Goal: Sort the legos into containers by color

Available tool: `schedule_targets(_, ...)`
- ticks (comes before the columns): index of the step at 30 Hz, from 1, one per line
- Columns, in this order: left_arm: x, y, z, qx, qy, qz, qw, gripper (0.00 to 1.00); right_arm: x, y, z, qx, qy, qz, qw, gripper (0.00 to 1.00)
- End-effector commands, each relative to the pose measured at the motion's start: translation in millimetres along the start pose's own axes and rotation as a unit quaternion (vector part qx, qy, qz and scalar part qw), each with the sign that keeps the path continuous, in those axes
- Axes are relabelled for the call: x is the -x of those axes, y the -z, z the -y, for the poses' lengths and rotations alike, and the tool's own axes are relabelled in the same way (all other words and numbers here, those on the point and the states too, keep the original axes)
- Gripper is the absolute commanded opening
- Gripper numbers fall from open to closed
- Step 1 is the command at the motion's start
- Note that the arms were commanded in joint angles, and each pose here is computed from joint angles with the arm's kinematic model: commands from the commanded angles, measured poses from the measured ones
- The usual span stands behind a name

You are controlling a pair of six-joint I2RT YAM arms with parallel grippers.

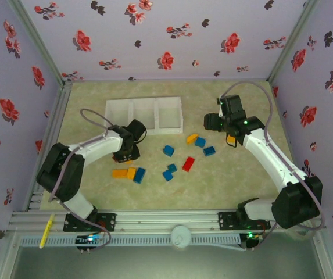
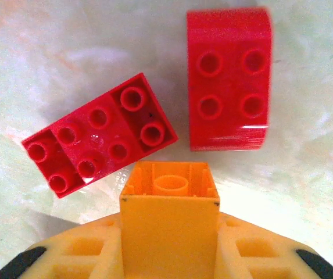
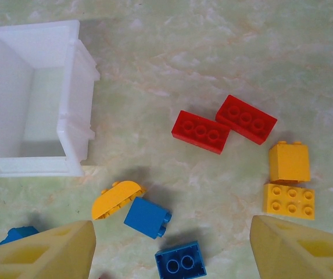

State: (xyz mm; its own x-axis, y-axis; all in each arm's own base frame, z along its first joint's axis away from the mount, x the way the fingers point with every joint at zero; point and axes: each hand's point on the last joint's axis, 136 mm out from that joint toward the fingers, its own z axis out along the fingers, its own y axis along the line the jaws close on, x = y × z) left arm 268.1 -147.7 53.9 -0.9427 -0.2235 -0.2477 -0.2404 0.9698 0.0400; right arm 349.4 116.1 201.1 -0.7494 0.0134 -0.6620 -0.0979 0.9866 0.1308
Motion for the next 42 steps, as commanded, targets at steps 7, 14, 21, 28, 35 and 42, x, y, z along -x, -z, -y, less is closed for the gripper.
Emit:
schedule_targets(7, 74.6, 69.7, 4.1, 0.003, -0.064, 0.110, 0.992, 0.21, -6.1, 6.3, 2.2, -0.005, -0.010, 0.000, 1.000, 0.70)
schedule_targets(14, 140.0, 73.1, 12.6, 0.009, -0.126, 0.137, 0.983, 0.21, -12.3, 8.6, 2.9, -0.005, -0.013, 0.001, 1.000, 0.70)
schedule_targets(21, 204.0, 37.5, 6.1, -0.006, -0.112, 0.132, 0.985, 0.20, -19.1, 10.6, -3.1, 0.007, -0.016, 0.000, 1.000, 0.69)
schedule_targets(28, 235.0, 8.4, 13.5, -0.030, -0.112, 0.115, 0.987, 0.28, -26.3, 8.9, -11.5, 0.012, -0.004, -0.004, 1.000, 0.69)
schedule_targets(35, 237.5, 17.5, 17.8, -0.049, -0.113, 0.130, 0.984, 0.45, -25.4, 14.3, -15.3, 0.011, 0.033, -0.002, 0.999, 0.69)
schedule_targets(42, 225.8, 58.5, 8.2, -0.070, -0.098, 0.168, 0.978, 0.55, -26.4, 13.9, -36.1, 0.044, 0.065, 0.001, 0.997, 0.70)
